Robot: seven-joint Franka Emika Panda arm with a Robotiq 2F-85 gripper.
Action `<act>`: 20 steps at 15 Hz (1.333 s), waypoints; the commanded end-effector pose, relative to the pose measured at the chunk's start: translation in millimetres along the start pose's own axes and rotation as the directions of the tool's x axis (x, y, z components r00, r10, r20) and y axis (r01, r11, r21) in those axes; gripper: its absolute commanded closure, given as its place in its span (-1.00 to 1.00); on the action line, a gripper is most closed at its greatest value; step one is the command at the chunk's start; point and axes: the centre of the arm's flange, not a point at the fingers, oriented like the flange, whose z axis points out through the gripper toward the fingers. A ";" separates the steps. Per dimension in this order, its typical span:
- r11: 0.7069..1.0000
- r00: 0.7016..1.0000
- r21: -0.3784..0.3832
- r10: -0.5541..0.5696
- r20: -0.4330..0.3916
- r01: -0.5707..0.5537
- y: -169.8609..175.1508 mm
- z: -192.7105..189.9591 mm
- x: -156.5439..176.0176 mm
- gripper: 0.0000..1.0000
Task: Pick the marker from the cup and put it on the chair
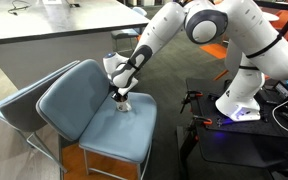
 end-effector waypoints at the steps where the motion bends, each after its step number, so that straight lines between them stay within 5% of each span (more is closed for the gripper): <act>1: 0.999 1.000 -0.031 0.005 -0.018 -0.006 -4.0 -2.3 5.1 0.28; 4: 0.999 0.999 -0.048 0.004 -0.031 -0.006 -3.9 -6.4 9.4 0.55; 8: 0.998 0.999 -0.058 0.003 -0.034 -0.005 -3.2 -7.2 14.1 0.67; 10: 0.998 1.000 -0.058 0.003 -0.030 -0.005 -4.2 -6.7 13.1 0.90; 20: 0.998 0.998 -0.069 0.007 -0.070 -0.012 -1.3 -66.5 -14.4 0.92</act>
